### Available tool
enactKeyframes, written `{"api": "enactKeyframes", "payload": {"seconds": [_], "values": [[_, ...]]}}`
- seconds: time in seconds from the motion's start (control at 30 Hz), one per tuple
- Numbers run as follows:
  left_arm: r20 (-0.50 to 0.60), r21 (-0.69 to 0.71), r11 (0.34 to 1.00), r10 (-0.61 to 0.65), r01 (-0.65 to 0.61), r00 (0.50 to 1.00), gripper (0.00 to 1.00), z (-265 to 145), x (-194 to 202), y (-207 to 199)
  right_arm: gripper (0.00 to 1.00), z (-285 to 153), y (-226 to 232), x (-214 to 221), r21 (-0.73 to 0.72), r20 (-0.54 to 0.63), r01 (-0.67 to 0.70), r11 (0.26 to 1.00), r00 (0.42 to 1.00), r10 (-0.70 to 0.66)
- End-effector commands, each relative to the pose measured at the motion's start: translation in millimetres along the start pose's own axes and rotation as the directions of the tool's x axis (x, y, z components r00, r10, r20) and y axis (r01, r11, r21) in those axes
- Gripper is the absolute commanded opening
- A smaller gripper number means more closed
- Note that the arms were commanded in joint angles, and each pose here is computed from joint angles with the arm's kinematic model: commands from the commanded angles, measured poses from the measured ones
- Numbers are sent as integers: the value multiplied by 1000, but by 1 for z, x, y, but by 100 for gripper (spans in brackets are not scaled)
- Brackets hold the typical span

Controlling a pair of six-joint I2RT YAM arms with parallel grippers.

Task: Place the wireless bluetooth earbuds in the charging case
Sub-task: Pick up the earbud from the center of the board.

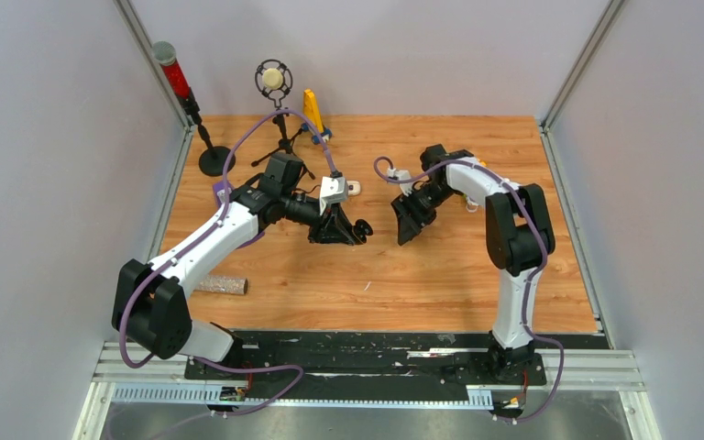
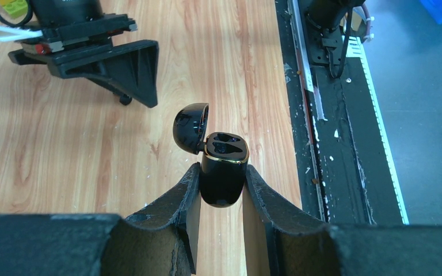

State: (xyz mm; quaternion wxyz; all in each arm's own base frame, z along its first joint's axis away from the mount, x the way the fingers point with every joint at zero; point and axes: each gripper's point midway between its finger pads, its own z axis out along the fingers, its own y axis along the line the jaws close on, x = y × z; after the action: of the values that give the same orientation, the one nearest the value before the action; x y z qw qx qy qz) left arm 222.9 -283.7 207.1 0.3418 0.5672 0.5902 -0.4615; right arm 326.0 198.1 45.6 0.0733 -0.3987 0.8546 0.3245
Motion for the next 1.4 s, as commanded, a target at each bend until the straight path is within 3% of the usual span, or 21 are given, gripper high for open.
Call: {"api": "enactKeyframes", "payload": {"seconds": [0.0, 0.23, 0.63, 1.37], "values": [[36, 12, 999, 48, -49, 998, 0, -5, -16, -9, 65, -19, 34, 0, -41, 36, 38, 998, 999, -36], [38, 14, 999, 50, -51, 998, 0, -6, -17, -9, 65, -22, 31, 14, 18, 18, 51, 999, 999, -52], [40, 14, 998, 55, -56, 998, 0, -6, -17, -11, 65, -22, 14, -51, 12, 153, -40, 999, 987, 37], [42, 21, 998, 59, -60, 997, 0, -6, -17, -12, 64, -4, -5, -1, 108, 69, -95, 990, 994, 88]]}}
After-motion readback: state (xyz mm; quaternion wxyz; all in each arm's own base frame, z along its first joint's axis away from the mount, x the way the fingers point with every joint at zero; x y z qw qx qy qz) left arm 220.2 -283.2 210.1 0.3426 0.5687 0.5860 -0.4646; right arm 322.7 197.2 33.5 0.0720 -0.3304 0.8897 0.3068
